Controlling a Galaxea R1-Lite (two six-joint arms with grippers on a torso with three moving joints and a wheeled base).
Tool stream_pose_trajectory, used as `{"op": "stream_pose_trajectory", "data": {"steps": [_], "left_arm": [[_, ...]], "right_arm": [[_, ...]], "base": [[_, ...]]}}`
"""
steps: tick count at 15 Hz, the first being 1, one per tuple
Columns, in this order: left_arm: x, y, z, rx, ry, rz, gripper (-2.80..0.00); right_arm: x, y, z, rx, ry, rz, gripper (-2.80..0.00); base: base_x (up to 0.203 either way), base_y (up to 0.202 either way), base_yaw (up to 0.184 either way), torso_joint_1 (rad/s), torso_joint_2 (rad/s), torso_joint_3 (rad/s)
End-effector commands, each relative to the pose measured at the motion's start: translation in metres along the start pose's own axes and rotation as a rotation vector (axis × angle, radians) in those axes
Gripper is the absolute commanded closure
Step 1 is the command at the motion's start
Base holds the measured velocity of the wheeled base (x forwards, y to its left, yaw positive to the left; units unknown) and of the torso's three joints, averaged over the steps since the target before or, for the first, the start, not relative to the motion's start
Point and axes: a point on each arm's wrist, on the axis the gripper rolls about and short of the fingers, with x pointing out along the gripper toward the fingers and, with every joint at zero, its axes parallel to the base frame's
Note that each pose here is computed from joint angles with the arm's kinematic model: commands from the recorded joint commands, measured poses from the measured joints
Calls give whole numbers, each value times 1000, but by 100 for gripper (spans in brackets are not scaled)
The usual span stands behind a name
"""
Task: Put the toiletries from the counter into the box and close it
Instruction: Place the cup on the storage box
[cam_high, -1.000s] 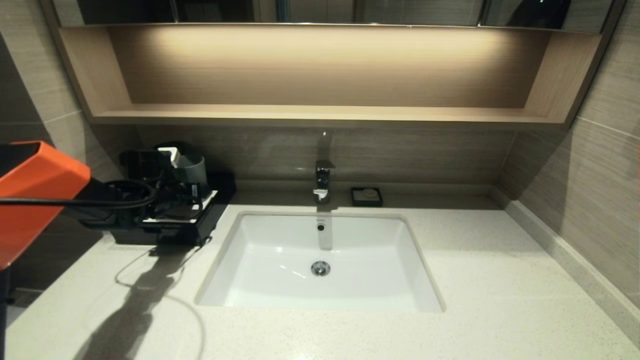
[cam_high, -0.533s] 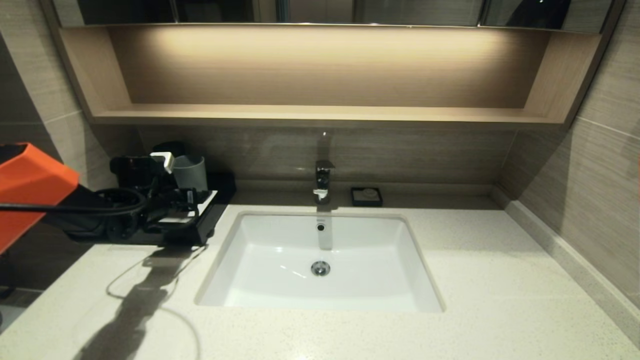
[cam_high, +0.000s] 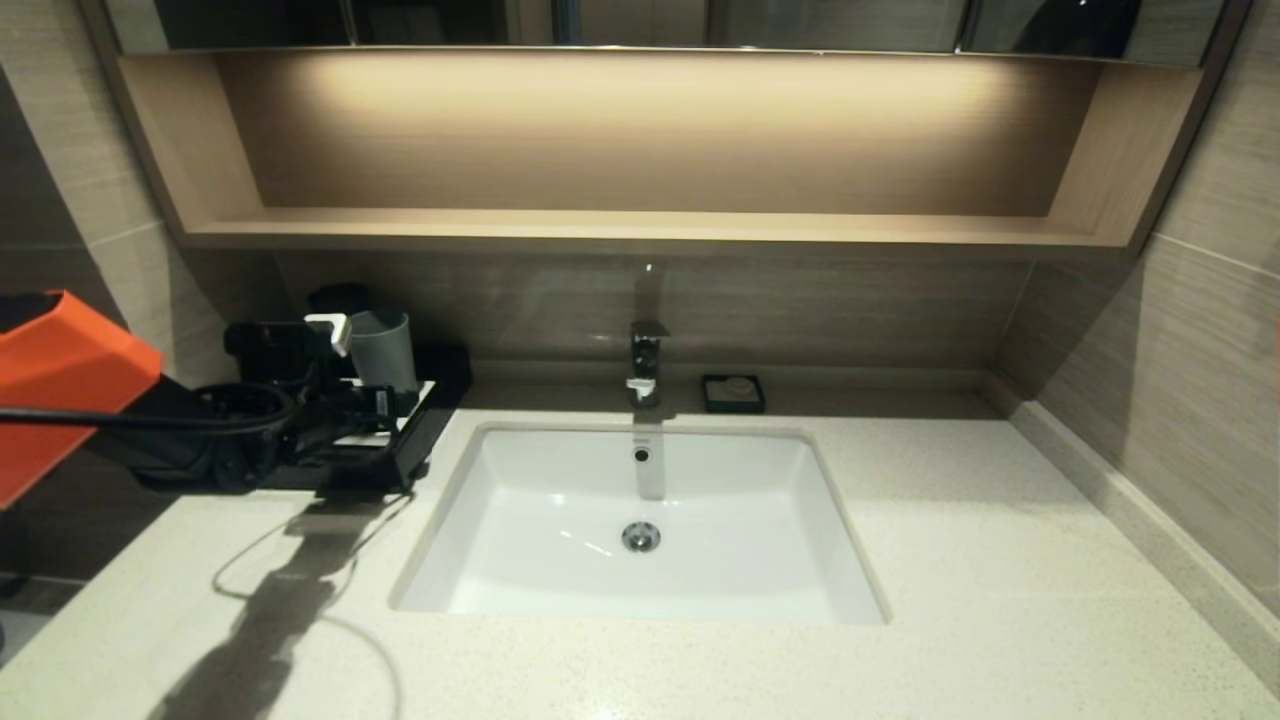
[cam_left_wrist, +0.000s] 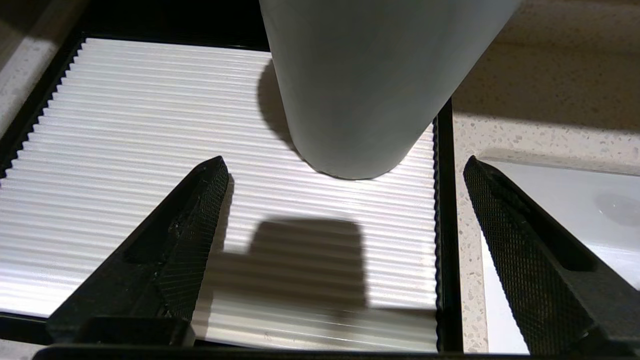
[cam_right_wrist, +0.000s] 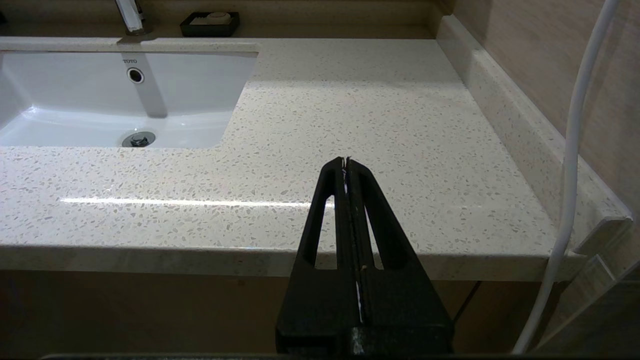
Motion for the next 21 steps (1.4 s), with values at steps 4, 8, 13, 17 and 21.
{"op": "stream_pose_trajectory", "data": {"steps": [4, 8, 13, 17, 21], "left_arm": [[2, 0, -6, 1, 14, 0, 0], [1, 0, -5, 1, 9, 0, 0], [1, 0, -3, 0, 7, 0, 0], [7, 0, -7, -1, 15, 0, 0], [11, -1, -3, 0, 0, -1, 0]], "right_arm": [[0, 0, 0, 0, 0, 0, 0], [0, 0, 0, 0, 0, 0, 0], [0, 0, 0, 0, 0, 0, 0], [0, 0, 0, 0, -2, 0, 0], [0, 0, 0, 0, 0, 0, 0]], "base": [[0, 0, 0, 0, 0, 0], [0, 0, 0, 0, 0, 0], [0, 0, 0, 0, 0, 0], [0, 0, 0, 0, 0, 0], [0, 0, 0, 0, 0, 0]]}}
